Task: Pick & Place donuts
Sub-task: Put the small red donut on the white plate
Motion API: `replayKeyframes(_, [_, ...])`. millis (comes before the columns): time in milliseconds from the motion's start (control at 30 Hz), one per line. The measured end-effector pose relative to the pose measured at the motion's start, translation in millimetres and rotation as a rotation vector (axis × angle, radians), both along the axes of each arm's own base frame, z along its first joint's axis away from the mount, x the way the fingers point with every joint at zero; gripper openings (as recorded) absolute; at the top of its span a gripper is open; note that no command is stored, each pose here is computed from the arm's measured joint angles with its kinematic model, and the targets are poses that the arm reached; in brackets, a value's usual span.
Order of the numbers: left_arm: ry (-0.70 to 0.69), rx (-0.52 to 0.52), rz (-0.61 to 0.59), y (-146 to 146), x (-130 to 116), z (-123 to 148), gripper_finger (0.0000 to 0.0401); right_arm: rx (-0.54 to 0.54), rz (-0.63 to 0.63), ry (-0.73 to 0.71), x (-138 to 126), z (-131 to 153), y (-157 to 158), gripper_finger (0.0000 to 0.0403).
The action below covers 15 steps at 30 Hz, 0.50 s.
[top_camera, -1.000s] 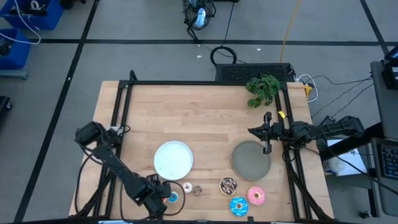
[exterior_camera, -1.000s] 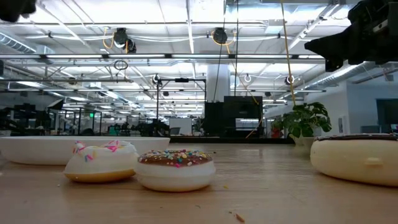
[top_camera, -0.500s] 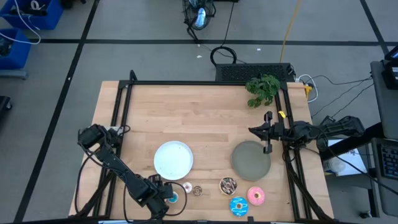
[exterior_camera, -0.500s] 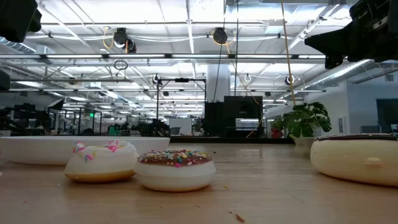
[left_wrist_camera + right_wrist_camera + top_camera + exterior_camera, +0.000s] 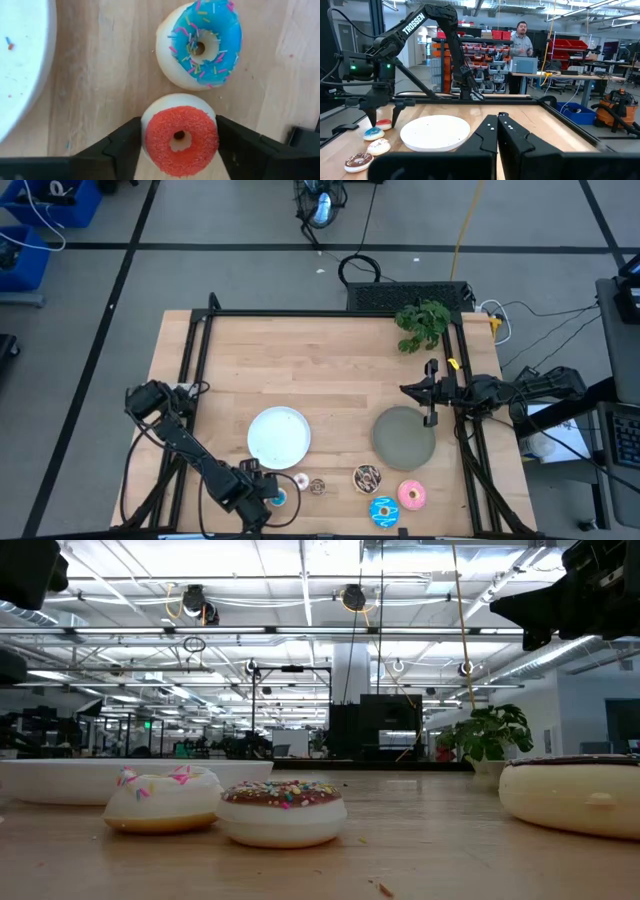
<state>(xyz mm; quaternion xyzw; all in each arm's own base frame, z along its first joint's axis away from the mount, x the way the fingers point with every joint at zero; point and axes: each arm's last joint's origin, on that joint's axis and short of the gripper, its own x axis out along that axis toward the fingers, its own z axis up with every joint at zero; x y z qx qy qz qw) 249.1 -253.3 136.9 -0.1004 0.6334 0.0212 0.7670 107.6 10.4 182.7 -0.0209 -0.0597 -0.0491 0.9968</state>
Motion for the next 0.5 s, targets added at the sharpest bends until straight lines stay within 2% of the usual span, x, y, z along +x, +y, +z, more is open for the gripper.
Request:
replayKeyframes(267, [0.004, -0.031, 0.008, -2, 3, 9, 0.0160, 0.003, 0.000, 0.000, 0, 0, 0, 0.0000])
replayKeyframes(400, [-0.023, -0.066, 0.035, 1, 4, 29, 0.0151, 0.003, 0.000, 0.000, 0, 0, 0, 0.0000])
replayKeyframes(500, [-0.017, -0.041, 0.050, 9, 1, 44, 0.0150, 0.003, 0.000, 0.000, 0, 0, 0, 0.0000])
